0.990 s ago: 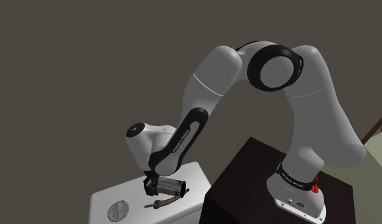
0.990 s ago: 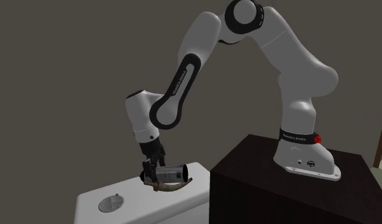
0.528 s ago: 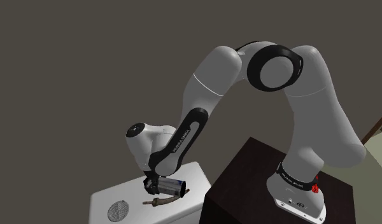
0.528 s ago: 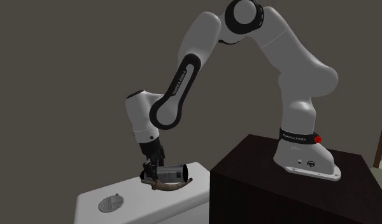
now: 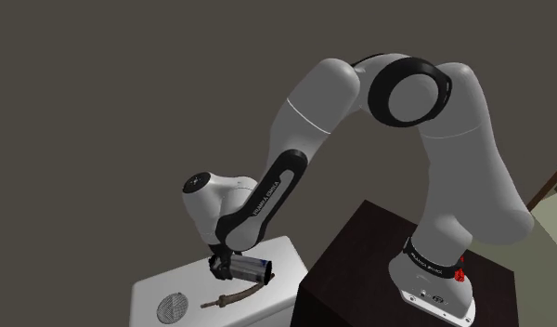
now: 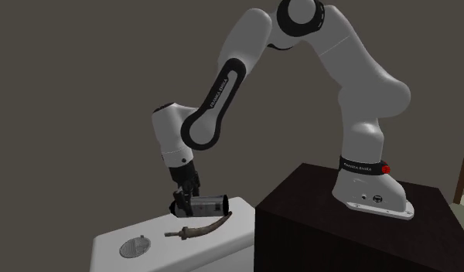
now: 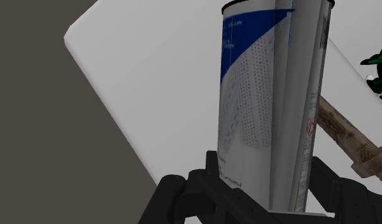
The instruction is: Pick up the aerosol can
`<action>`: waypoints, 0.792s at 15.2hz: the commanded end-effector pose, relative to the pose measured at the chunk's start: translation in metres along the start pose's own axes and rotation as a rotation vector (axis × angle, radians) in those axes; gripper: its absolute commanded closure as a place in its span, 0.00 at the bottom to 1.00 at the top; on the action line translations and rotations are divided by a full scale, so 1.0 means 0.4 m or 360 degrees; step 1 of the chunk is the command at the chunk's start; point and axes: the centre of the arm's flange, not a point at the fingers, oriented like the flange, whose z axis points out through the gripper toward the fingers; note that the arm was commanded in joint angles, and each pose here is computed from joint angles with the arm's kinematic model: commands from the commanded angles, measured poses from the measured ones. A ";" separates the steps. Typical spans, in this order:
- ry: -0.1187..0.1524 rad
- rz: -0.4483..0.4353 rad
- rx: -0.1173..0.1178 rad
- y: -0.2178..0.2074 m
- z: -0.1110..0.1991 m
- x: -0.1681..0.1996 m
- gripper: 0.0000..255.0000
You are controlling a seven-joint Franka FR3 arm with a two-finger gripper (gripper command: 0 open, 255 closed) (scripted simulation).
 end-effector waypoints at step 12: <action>0.0000 0.0000 0.0000 0.015 -0.145 -0.028 1.00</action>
